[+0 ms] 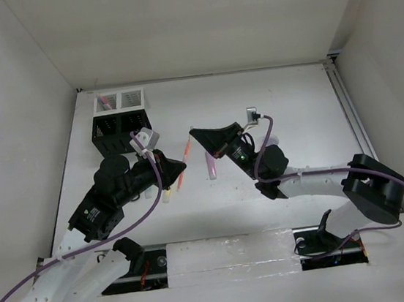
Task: Sort the stationery into containers
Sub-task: Close the pen cap on the pen.
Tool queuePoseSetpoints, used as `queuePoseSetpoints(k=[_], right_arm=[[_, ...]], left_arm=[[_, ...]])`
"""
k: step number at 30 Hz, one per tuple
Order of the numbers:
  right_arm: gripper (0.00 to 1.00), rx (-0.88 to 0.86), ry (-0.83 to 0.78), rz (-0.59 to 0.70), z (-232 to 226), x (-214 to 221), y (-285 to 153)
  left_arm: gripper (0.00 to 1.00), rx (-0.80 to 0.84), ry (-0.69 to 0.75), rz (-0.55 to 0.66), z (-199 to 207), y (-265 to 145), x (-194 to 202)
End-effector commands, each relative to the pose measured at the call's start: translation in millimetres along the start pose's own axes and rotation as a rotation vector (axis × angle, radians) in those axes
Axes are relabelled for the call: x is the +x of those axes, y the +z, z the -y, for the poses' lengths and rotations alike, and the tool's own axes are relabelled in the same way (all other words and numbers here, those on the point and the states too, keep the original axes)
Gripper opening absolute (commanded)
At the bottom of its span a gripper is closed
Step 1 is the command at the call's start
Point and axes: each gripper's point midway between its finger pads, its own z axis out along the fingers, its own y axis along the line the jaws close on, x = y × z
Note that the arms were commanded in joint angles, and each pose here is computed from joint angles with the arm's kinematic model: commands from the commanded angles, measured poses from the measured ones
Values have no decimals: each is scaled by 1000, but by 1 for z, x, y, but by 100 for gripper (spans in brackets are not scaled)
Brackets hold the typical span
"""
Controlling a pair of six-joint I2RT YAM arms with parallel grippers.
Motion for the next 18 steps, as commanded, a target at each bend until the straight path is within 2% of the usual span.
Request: queuePoseSetpoints(k=[1,18], right_arm=[[0,-407,78,313,-105,-80,-12],[0,-392,59,335,-94,-82,-8]], left_arm=[[0,38,9,51,9,-3,-14],[0,38,9,51,9,-3,-14]])
